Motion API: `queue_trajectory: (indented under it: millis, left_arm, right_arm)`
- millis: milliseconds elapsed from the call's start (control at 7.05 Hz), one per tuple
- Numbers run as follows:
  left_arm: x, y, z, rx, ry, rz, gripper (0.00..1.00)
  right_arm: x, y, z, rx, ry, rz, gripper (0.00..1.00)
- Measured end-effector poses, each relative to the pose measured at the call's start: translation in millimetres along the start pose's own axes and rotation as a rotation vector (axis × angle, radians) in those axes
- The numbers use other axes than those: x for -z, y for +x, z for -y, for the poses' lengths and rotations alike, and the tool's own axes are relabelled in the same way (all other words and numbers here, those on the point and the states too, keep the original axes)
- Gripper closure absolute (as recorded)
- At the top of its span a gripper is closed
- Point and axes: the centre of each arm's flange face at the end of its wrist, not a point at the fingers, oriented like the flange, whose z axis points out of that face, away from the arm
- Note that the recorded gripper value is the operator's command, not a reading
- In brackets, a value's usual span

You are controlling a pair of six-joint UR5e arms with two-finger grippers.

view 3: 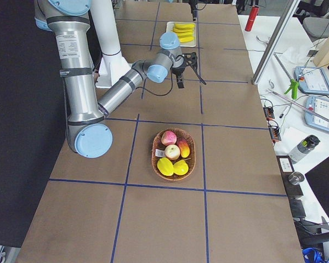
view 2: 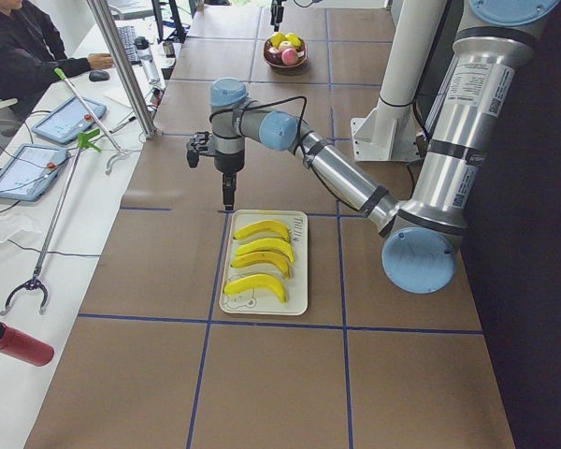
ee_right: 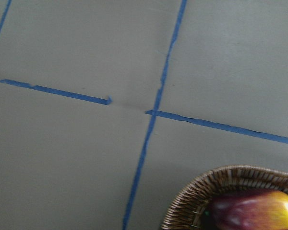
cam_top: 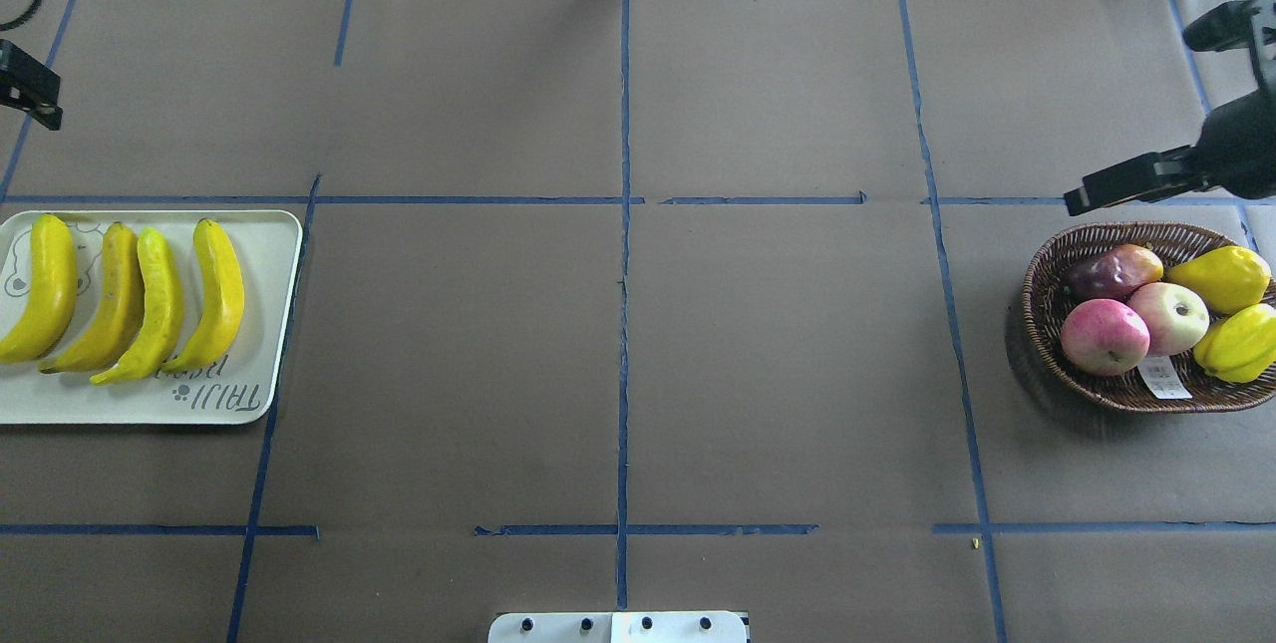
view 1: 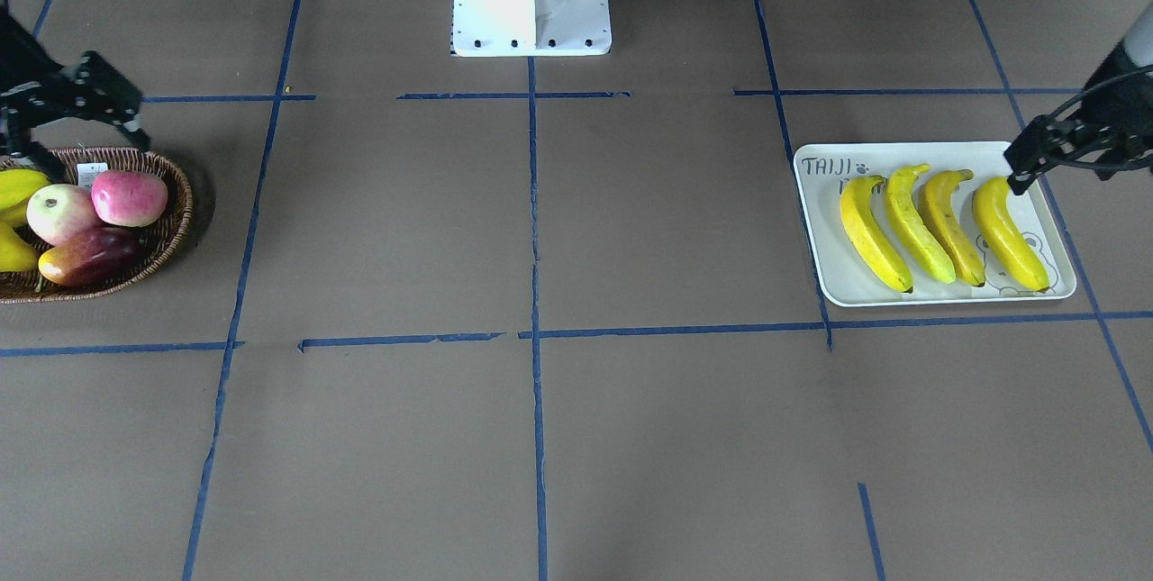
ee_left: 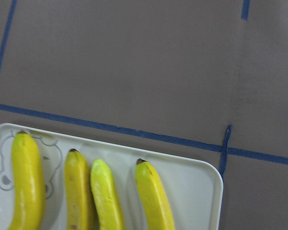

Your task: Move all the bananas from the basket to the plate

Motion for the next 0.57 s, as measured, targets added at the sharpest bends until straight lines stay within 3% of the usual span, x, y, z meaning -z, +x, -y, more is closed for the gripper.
queue_trajectory:
  millis: [284,567]
  left_arm:
    - [-8,-71,-13,0.045,-0.047,-0.019,0.0]
    - [-19,-131,-28,0.001,-0.072,-0.033,0.0]
  right_arm:
    - [14,139,-16,0.06,-0.025,0.007,0.0]
    - [18,212,-46,0.061,-0.037,-0.009,0.0]
